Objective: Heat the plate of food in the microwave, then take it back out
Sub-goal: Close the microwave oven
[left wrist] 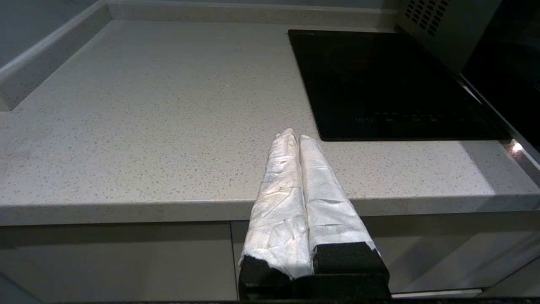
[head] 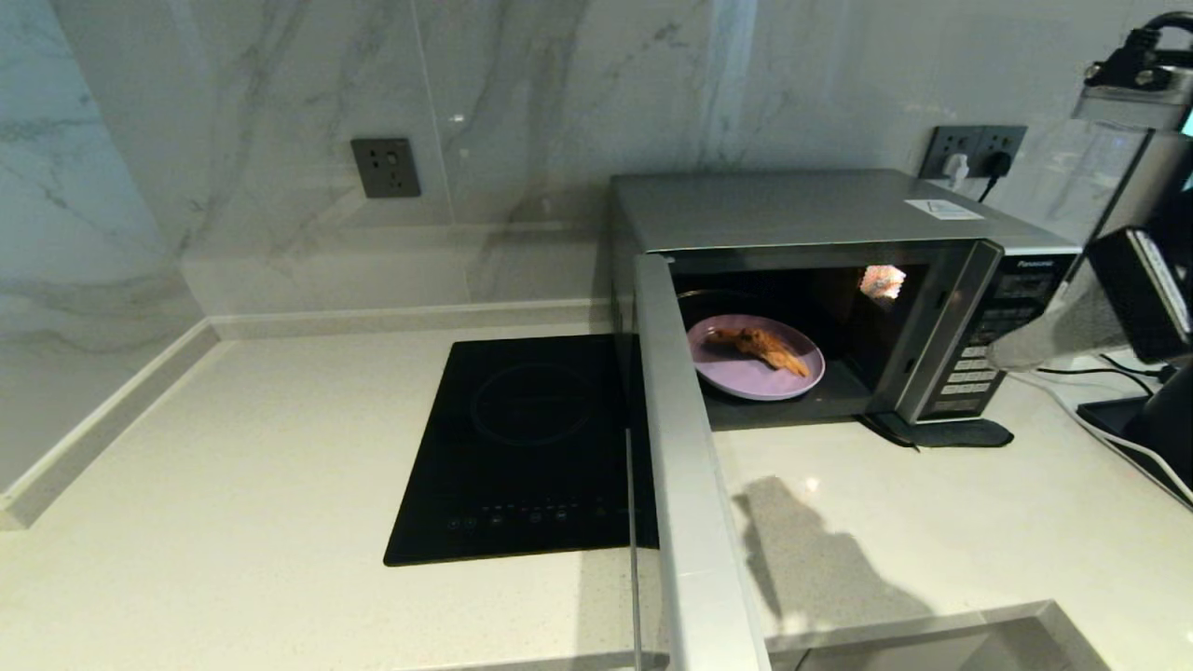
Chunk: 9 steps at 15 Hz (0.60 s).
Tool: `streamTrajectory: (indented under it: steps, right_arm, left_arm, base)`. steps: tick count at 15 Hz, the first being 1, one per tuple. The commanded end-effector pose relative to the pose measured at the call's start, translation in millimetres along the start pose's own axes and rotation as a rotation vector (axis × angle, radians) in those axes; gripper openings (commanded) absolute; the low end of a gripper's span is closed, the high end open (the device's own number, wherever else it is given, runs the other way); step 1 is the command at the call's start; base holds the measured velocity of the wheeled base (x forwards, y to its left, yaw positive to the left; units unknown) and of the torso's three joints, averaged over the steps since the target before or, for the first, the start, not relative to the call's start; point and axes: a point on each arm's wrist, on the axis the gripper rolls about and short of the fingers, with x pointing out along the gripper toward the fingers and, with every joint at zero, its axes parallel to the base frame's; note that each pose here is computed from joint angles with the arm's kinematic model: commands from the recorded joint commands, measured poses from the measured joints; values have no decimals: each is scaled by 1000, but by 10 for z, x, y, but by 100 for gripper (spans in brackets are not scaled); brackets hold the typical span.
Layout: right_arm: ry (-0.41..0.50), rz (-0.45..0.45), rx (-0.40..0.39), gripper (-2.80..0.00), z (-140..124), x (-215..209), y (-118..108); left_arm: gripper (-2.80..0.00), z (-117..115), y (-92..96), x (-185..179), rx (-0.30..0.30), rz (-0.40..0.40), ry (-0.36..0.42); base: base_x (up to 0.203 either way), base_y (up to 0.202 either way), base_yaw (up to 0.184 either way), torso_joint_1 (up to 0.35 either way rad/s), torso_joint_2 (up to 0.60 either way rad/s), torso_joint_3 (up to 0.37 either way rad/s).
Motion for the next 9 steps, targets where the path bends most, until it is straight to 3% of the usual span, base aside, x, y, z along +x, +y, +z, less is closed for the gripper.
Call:
streamTrajectory:
  steps: [1, 4, 9]
  right_arm:
    - [-1, -26, -258, -280, 14, 36, 116]
    - [-184, 57, -213, -280, 228, 161, 390]
    - [-387, 136, -89, -280, 346, 567, 1291]
  left_arm:
    - [-280, 1, 0, 1, -1, 1, 1]
    - [-280, 1, 0, 1, -1, 1, 1]
    - [-280, 1, 0, 1, -1, 1, 1]
  base:
    - [0, 0, 0, 0, 0, 0]
    - [0, 0, 0, 0, 0, 0]
    - [0, 0, 0, 0, 0, 0]
